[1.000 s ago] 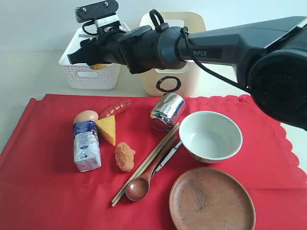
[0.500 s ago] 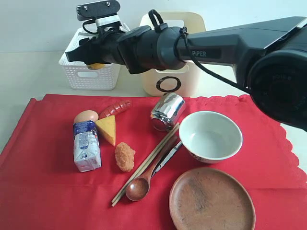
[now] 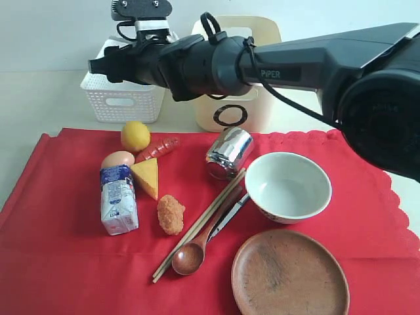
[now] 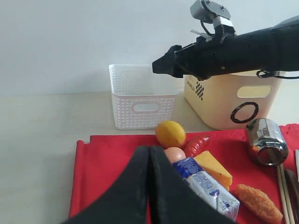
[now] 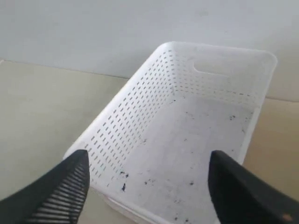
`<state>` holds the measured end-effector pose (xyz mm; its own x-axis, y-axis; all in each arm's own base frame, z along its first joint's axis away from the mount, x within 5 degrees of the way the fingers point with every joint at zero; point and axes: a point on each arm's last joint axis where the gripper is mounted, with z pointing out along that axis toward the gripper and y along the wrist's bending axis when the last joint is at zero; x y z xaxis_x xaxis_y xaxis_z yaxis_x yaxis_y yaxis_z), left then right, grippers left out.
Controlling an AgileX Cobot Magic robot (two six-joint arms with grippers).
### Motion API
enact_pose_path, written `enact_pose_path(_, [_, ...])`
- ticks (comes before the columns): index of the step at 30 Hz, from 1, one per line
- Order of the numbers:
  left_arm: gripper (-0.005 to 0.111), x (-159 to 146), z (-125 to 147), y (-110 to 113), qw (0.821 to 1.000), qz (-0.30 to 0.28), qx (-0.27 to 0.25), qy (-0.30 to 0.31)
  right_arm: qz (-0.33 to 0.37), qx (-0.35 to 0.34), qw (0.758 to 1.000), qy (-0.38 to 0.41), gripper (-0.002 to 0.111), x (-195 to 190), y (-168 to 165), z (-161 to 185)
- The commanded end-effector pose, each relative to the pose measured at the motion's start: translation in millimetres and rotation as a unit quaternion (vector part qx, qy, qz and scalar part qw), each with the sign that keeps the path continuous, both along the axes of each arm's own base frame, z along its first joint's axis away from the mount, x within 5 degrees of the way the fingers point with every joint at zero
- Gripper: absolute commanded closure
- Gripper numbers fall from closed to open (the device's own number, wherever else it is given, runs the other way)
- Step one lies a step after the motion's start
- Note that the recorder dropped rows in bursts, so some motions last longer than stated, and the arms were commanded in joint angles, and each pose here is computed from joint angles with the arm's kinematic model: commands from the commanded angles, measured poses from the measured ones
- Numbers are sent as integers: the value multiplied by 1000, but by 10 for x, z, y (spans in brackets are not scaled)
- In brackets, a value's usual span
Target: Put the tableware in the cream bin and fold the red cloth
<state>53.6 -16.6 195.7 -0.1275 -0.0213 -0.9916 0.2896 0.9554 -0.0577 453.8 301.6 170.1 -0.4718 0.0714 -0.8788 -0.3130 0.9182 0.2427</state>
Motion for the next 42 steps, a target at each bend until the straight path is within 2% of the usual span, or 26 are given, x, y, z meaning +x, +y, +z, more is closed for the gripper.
enact_pose_path(1, [106,-2,-6,-1,1000,0,-4,-1,-50,66,996,23,37,7,-9,52])
enact_pose_path(4, [106,-2,-6,-1,1000,0,-4,-1,-10,107,993,57,37,-55,78,80])
enact_pose_path(7, [106,-2,-6,-1,1000,0,-4,-1,94,69,993,31,37,-145,181,207])
enact_pose_path(10, [106,-2,-6,-1,1000,0,-4,-1,132,56,989,26,37,-226,190,295])
enact_pose_path(12, [106,-2,-6,-1,1000,0,-4,-1,116,34,992,25,43,-326,69,354])
enact_pose_path(13, [106,-2,-6,-1,1000,0,-4,-1,97,11,995,20,55,-412,-53,393])
enact_pose_path(14, [106,-2,-6,-1,1000,0,-4,-1,84,-2,996,17,63,-471,-131,415])
enact_pose_path(15, [106,-2,-6,-1,1000,0,-4,-1,66,-25,997,10,79,-597,-281,486])
enact_pose_path(16, [106,-2,-6,-1,1000,0,-4,-1,58,-33,998,7,87,-678,-362,543])
enact_pose_path(17, [106,-2,-6,-1,1000,0,-4,-1,53,-61,997,-10,101,-852,-526,674])
enact_pose_path(18, [106,-2,-6,-1,1000,0,-4,-1,41,-70,997,-17,107,-937,-620,746])
enact_pose_path(20, [106,-2,-6,-1,1000,0,-4,-1,6,-74,997,-34,108,-1269,-935,977])
enact_pose_path(24, [106,-2,-6,-1,1000,0,-4,-1,-78,-87,991,-71,108,-1840,-1528,1199])
enact_pose_path(26, [106,-2,-6,-1,1000,0,-4,-1,-117,-82,986,-84,108,-2169,-1836,1213])
enact_pose_path(30, [106,-2,1,-1,1000,0,-7,-4,-174,-34,980,-89,108,-2586,-2209,1104])
enact_pose_path(31, [106,0,27,-3,1000,0,-22,-14,-184,-26,978,-98,108,-2725,-2324,1049])
enact_pose_path(33, [106,2,101,-7,994,2,-104,-31,-179,-19,976,-118,108,-2924,-2459,962])
enact_pose_path(35, [106,-6,245,9,981,0,-168,-93,-178,7,974,-137,108,-3128,-2594,859])
enact_pose_path(37, [106,-34,381,31,955,-10,-259,-143,-184,31,970,-158,108,-3304,-2724,751])
enact_pose_path(39, [106,-61,461,48,933,-23,-316,-170,-195,45,964,-177,108,-3424,-2829,664])
enact_pose_path(40, [106,-85,516,61,923,-29,-327,-200,-206,56,958,-190,108,-3500,-2903,602])
enact_pose_path(42, [106,-130,595,71,915,-35,-309,-256,-218,66,951,-208,108,-3592,-2991,525])
